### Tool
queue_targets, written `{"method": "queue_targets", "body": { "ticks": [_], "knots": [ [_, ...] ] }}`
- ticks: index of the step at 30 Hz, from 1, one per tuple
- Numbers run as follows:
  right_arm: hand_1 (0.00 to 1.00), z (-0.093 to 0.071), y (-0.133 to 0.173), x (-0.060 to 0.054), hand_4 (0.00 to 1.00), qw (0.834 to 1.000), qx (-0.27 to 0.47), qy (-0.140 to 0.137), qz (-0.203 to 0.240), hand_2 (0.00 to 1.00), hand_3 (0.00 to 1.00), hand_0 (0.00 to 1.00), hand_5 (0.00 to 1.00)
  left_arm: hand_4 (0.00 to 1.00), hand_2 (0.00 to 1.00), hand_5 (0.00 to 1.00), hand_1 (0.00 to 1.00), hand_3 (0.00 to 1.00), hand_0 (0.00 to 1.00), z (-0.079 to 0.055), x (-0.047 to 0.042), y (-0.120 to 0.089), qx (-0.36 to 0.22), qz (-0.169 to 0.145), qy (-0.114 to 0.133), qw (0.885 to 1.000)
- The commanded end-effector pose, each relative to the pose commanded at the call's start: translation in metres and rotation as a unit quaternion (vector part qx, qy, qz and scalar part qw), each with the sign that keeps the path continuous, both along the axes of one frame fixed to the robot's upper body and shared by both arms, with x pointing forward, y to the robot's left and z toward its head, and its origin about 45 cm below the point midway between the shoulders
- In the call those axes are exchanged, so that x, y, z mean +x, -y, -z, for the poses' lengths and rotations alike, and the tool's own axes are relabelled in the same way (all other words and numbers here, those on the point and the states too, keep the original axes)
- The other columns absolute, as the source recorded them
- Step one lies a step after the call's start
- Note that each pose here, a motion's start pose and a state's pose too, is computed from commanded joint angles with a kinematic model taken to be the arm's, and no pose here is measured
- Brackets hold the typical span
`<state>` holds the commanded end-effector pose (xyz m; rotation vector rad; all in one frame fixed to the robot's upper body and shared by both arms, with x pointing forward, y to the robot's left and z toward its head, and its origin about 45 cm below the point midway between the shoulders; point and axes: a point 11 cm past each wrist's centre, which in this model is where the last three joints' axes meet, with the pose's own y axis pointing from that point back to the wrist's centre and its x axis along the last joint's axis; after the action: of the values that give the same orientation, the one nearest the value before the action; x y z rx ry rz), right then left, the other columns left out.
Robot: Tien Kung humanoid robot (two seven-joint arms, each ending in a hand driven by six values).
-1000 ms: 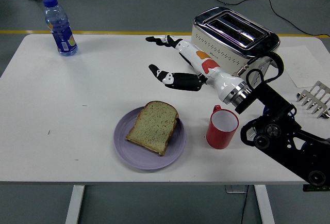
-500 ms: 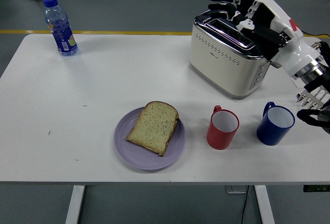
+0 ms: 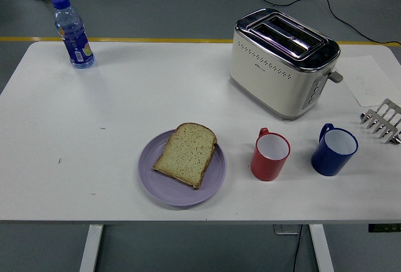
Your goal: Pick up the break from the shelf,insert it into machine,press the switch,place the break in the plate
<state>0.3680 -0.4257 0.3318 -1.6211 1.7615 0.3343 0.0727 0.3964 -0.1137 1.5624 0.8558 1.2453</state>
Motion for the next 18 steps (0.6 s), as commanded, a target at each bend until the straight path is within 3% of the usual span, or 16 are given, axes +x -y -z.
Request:
{"method": "queue_targets", "body": {
  "ticks": [8, 18],
  "knots": [
    [0.715, 0.062, 0.036, -0.013, 0.519, 0.994, 0.036, -0.077, 0.063, 0.723, 0.662, 0.757, 0.326, 0.274, 0.677, 0.865, 0.693, 0.553, 0.675, 0.001, -0.0059, 0.001, 0.0, 0.002, -0.007, 1.0],
    [0.713, 0.103, 0.045, -0.024, 0.519, 0.986, 0.054, -0.135, 0.082, 0.722, 0.661, 0.747, 0.341, 0.271, 0.677, 0.863, 0.69, 0.553, 0.675, 0.002, -0.0123, 0.001, -0.001, 0.003, -0.014, 1.0]
  ]
}}
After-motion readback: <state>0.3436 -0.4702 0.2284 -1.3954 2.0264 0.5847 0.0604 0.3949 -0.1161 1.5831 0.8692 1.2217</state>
